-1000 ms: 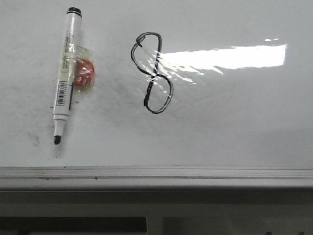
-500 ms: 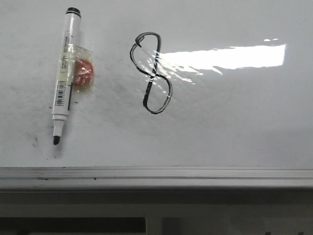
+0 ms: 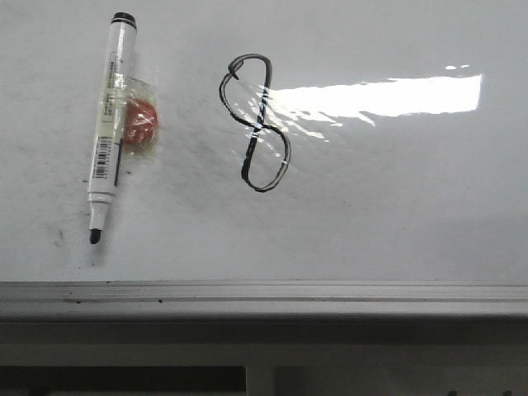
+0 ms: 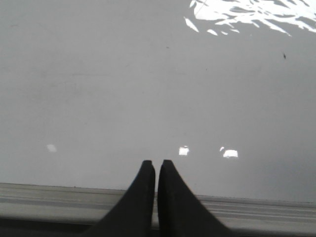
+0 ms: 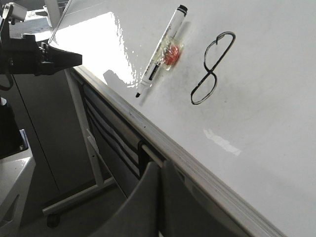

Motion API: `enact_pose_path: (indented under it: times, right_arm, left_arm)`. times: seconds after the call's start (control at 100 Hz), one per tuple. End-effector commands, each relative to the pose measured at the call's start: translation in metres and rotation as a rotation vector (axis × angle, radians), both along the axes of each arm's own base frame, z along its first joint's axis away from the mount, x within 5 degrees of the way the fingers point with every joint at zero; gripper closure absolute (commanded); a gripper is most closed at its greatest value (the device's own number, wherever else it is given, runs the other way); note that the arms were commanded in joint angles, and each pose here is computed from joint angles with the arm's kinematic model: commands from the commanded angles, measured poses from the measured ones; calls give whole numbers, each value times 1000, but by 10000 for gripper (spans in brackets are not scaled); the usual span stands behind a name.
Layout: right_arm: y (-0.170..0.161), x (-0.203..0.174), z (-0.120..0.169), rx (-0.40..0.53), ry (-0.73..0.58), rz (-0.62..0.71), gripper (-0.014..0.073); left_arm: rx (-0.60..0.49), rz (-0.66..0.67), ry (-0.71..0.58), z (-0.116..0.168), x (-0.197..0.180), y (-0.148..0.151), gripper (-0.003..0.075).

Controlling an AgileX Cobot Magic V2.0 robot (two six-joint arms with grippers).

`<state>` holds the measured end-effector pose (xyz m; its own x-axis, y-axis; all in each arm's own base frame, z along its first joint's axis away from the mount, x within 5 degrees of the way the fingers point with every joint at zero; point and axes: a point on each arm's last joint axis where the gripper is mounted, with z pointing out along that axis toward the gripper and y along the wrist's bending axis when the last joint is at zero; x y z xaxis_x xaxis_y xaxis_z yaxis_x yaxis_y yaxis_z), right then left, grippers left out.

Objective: Write number 8 on whiteboard

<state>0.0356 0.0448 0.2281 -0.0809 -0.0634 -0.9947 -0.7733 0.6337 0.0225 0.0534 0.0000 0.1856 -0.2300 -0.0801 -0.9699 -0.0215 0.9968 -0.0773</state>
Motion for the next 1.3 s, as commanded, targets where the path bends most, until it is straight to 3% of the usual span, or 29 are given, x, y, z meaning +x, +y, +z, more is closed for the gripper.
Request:
enact_pose_path:
  times: [0.0,0.64,0.76,0.94,1.09,1.29]
  right_arm:
    - [0,1,15,57,-74,-11,666]
    - [-1,3,10,31,-99,-39,666]
    - [-3,11,4,49,-189,-158,666]
    - [-18,21,2,121,-324,-446,666]
    - [-32,27,-10,102,-269,-684,666]
    - [-44,23,-21,32,-187,-871,666]
  left_arm:
    - [-2,1,-35,-8,0,0,741]
    - [-2,1,-35,-8,0,0,741]
    - [-2,1,-35,-8,0,0,741]
    - [-2,1,-35,-8,0,0,741]
    - [-2,1,-35,-8,0,0,741]
    - [-2,1,-35,-8,0,0,741]
